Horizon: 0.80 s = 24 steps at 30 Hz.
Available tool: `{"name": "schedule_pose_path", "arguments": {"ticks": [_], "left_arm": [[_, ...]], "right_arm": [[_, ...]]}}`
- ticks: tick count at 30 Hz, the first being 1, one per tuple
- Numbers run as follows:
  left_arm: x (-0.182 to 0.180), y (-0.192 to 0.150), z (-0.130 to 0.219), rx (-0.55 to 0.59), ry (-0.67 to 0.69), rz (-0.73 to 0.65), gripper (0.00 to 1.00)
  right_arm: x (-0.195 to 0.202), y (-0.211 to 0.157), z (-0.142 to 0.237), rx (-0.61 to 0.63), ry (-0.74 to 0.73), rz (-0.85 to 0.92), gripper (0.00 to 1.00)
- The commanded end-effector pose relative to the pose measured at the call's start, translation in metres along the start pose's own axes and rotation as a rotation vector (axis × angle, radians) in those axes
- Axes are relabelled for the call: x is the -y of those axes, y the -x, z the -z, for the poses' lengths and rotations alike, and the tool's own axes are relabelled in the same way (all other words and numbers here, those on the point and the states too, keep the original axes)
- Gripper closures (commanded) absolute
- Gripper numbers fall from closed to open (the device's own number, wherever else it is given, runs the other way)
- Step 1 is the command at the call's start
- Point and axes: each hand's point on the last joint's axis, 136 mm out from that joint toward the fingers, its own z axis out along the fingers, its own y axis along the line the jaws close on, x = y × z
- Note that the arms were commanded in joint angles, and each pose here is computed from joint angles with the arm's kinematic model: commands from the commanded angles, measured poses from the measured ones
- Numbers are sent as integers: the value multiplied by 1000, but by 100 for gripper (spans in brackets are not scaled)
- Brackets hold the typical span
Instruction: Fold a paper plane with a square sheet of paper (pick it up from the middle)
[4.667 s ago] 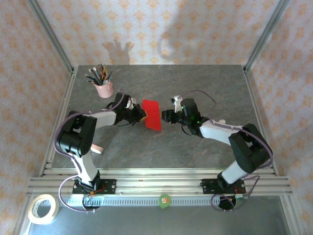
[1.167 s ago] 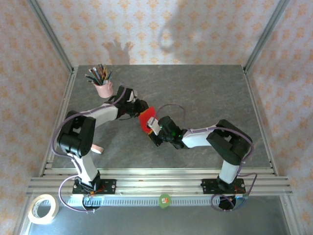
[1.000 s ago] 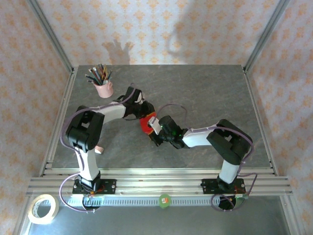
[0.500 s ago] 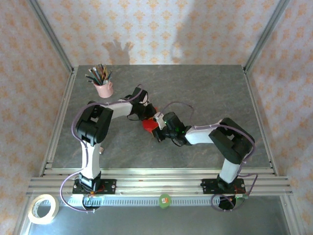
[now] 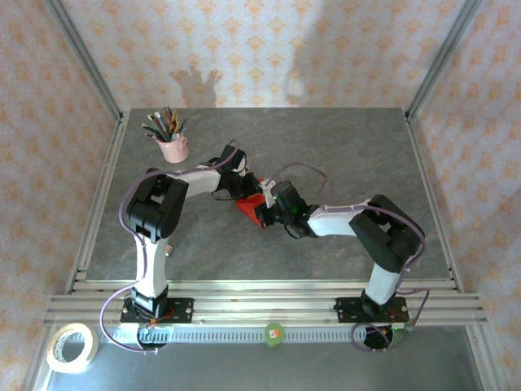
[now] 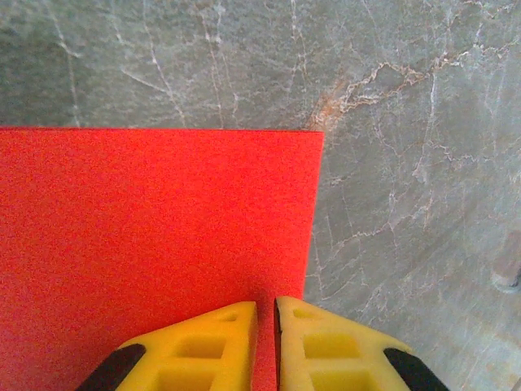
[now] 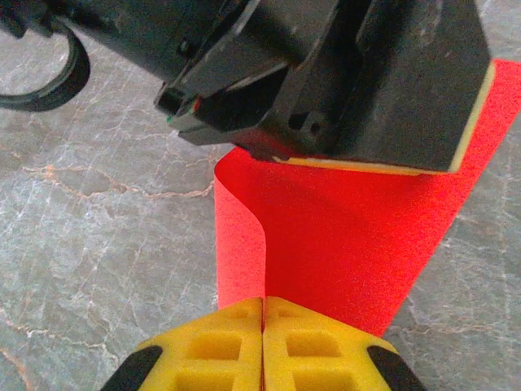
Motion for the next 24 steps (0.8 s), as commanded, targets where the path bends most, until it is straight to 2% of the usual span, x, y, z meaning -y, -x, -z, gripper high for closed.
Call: {"name": "schedule_pose_path", "arguments": {"ticks": [1,13,24], "left_arm": [[-11,-11,-9,-48,41,5,81],[19,17,24,42,-35,-9,80],[-23,8,12,12,71,20,84]], "right_arm": [[9,6,-3,5,-50,-20,92],[12,-11,-7,-48,-47,-27,93],[14,-12,-10,-61,-61,-35,93]]}}
